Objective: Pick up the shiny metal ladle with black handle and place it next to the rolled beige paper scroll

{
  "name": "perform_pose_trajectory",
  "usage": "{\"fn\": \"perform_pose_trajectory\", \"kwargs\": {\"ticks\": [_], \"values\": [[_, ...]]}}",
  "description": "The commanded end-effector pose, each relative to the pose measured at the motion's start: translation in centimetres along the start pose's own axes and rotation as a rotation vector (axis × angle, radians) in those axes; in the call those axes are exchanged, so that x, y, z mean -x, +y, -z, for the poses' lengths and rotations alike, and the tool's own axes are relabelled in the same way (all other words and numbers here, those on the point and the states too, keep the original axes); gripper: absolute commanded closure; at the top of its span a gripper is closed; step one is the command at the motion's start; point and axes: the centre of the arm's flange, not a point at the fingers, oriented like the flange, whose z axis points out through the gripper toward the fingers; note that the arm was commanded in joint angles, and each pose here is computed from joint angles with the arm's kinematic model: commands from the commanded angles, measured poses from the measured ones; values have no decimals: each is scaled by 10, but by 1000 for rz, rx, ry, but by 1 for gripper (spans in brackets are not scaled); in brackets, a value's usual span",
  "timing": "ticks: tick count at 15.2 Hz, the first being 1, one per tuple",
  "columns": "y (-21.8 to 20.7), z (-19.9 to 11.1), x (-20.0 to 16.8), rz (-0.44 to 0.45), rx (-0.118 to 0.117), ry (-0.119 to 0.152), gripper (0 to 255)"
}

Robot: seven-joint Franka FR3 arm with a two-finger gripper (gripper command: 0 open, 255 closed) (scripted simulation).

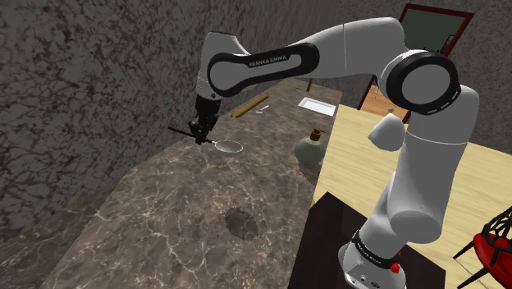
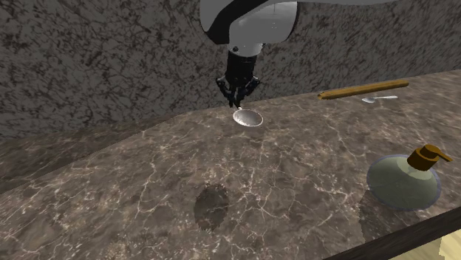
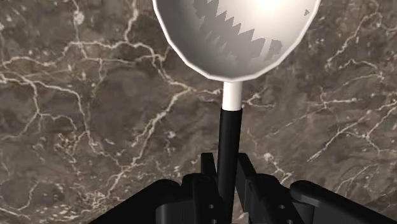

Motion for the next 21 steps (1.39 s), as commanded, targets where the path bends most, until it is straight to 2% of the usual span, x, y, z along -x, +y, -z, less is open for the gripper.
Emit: {"fn": "perform_pose_trajectory", "kwargs": {"ticks": [1,21], "values": [[24,3,7,2,0,0,255],[269,38,98,2,0,0,255]]}}
